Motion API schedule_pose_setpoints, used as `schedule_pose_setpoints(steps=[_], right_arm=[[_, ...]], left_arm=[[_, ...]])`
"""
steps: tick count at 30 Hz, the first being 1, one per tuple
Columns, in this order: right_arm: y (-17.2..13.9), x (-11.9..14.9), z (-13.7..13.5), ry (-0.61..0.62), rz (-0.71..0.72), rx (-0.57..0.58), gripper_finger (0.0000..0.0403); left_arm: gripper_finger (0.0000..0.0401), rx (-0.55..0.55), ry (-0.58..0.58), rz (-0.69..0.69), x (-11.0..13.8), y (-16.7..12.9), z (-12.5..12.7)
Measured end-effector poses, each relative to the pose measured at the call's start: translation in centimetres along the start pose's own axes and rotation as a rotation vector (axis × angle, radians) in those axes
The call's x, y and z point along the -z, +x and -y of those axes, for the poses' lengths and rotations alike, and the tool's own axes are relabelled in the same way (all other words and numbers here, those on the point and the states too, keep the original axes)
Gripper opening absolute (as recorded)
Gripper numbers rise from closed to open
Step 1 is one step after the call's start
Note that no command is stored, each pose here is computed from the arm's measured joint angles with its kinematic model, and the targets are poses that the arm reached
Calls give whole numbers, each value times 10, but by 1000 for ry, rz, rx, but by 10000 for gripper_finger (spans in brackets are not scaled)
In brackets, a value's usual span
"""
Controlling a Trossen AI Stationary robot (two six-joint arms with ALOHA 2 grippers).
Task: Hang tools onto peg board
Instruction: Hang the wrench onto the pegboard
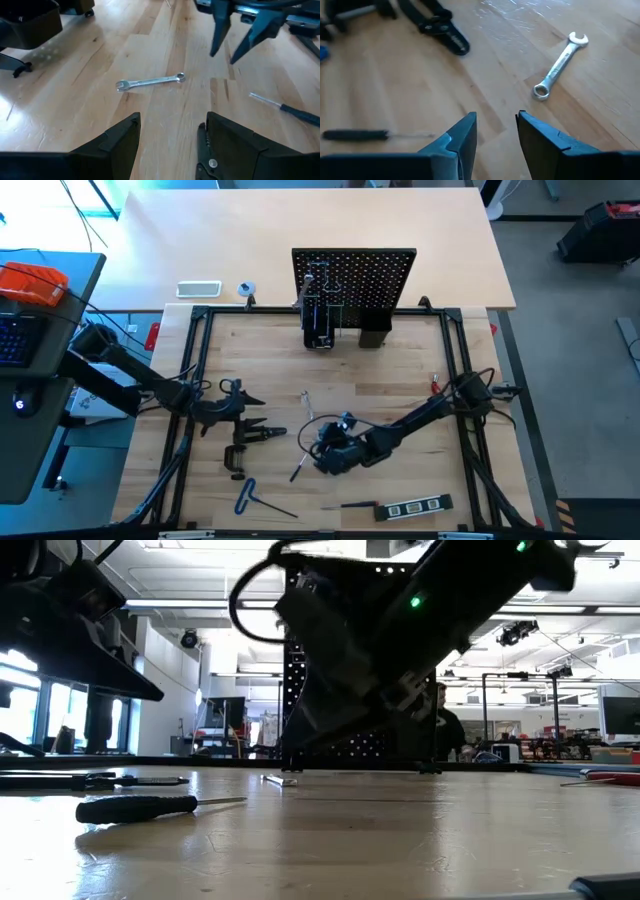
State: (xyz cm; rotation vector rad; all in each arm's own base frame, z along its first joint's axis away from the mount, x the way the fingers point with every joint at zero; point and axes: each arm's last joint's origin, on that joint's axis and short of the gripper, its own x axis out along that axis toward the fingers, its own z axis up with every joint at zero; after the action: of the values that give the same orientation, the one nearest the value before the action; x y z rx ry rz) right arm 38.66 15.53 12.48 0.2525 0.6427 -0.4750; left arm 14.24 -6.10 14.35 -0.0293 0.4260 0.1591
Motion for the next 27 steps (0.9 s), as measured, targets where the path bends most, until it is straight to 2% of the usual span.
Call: schedule_pose_setpoints(steps=[12, 23, 27], right_arm=[[21, -19, 23, 57, 36, 88, 139], [31, -29, 38, 91, 40, 125, 139], [33, -29, 38, 65, 40, 126, 139]], left_arm=[[218, -30, 2, 75, 7, -2, -1], [218, -34, 21, 64, 10, -2, -2], [218, -34, 22, 64, 10, -2, -2]])
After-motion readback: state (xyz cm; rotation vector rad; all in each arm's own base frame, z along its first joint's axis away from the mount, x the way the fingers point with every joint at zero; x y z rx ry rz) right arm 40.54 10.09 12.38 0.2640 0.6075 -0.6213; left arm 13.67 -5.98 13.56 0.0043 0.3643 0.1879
